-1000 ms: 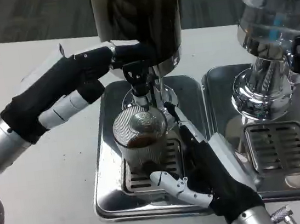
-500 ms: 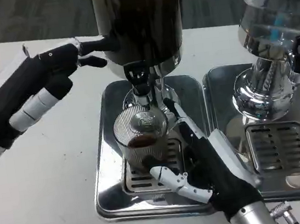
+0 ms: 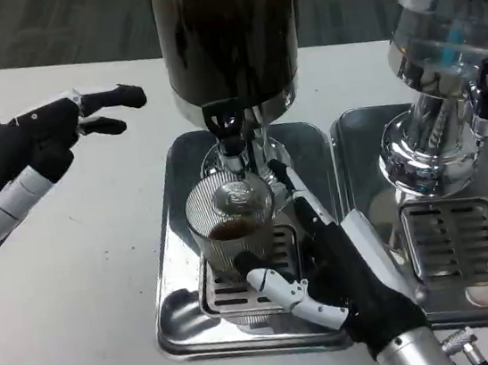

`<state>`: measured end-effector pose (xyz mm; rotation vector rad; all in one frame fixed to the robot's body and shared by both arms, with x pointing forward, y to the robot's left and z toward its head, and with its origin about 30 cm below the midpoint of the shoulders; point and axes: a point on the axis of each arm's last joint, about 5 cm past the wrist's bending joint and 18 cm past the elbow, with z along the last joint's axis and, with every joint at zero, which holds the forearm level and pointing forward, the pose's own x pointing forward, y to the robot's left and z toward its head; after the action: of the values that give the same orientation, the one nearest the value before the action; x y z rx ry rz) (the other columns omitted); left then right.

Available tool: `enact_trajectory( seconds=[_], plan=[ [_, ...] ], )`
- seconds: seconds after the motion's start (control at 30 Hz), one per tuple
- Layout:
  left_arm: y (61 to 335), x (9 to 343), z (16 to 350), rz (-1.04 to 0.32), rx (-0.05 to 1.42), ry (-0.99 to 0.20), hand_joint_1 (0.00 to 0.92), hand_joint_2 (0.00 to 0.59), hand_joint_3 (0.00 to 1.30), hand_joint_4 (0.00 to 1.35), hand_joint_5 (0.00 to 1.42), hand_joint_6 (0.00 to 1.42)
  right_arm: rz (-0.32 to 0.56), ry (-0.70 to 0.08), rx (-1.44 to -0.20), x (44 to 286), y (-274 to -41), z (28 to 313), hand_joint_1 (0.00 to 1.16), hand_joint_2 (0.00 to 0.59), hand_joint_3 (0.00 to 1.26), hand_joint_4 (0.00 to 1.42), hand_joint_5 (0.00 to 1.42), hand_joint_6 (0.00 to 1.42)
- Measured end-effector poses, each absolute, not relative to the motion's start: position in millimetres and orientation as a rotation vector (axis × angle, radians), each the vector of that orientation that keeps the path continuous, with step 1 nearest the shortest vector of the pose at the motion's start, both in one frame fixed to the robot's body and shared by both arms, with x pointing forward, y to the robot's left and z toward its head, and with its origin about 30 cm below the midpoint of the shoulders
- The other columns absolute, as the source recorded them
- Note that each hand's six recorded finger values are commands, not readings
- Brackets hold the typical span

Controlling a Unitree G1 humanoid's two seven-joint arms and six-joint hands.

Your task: Grasp the cup under the faucet to collect the drink, then remove the cup.

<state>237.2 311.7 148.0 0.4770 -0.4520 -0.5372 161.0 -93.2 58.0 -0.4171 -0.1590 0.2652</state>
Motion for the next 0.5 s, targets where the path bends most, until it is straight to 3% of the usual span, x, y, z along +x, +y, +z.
enact_trajectory(
  seconds=[0.5],
  plan=[
    [324,218,126,-0.482,0.455,-0.344,0.0,0.114,0.36,0.24,0.16,0.31,0.256,-0.155,-0.425,167,-96,58,0.41,0.234,0.0,0.0,0.0,0.0]
  ],
)
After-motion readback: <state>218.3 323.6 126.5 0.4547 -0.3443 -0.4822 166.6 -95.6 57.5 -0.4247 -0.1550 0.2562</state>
